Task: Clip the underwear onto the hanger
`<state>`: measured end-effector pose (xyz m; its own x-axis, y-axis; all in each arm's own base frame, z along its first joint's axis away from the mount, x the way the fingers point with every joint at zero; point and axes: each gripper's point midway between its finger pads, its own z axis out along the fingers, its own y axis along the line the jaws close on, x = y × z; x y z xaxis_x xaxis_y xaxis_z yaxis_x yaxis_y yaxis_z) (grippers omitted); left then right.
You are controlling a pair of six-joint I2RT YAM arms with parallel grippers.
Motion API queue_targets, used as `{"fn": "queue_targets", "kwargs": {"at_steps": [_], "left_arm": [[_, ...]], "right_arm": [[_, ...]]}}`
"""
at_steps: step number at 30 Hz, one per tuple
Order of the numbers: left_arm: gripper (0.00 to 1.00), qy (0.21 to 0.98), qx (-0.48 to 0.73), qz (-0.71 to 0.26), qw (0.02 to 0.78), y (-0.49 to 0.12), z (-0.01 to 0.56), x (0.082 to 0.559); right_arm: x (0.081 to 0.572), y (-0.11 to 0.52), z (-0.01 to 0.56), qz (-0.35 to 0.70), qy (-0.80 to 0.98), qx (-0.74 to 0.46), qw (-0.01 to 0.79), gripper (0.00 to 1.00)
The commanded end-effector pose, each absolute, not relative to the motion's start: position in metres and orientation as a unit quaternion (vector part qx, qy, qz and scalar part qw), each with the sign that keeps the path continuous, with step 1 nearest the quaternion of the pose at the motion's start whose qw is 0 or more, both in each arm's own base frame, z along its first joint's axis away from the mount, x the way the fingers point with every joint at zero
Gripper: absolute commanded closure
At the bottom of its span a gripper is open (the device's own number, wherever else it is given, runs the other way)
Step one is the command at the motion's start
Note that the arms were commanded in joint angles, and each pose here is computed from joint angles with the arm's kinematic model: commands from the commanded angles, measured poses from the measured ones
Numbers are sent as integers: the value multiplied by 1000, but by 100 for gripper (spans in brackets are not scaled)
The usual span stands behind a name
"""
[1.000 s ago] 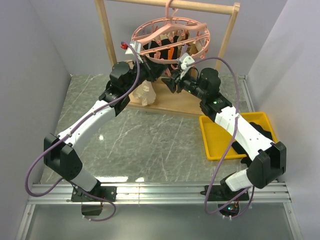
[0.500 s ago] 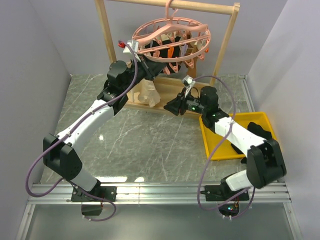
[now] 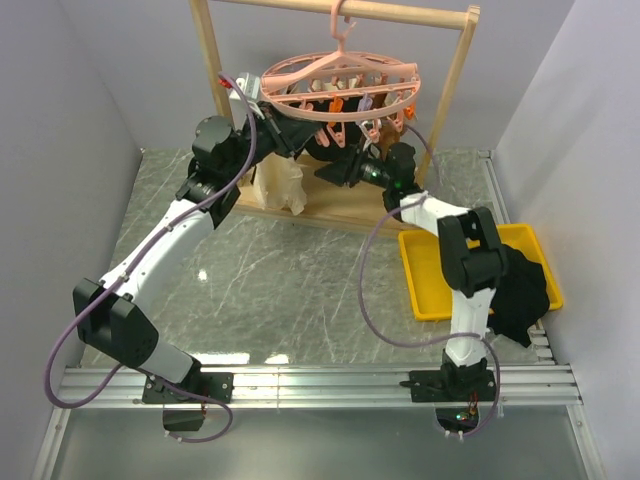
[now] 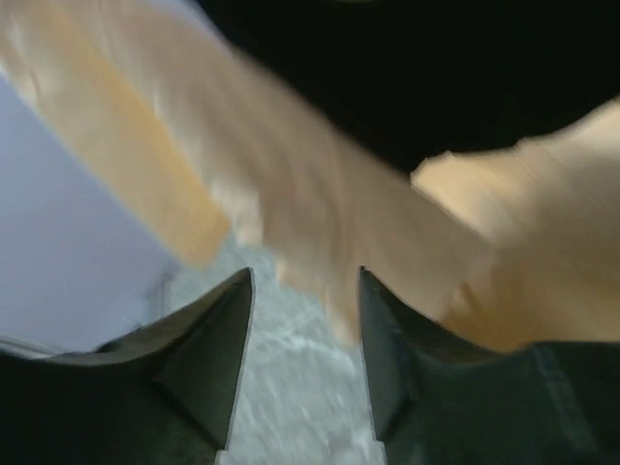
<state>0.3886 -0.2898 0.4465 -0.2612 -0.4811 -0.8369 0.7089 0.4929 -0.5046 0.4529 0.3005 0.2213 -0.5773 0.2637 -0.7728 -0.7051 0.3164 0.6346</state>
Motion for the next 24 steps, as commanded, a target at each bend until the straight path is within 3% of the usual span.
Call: {"fn": "queue_targets", "kwargs": {"at_steps": [1,11,19,23,24], "left_arm": [[100,592,119,-516,608,-288,470,374],[100,591,125,-533,592,-294,471,377],[100,592,121,-537,588,-295,471,378],[100,595,115,-536,588,-294,471,380],[100,595,113,-536,588,-293,472,381]], "right_arm": [[462,312,281,638,612,-169,435,43],[494,342,279,692,584,-138,402,34],[482,375,267,712,578,-150,369,23],[461,377,274,737,554,-165,351,24],[455,374,273,740,554,-170,341,28]]}}
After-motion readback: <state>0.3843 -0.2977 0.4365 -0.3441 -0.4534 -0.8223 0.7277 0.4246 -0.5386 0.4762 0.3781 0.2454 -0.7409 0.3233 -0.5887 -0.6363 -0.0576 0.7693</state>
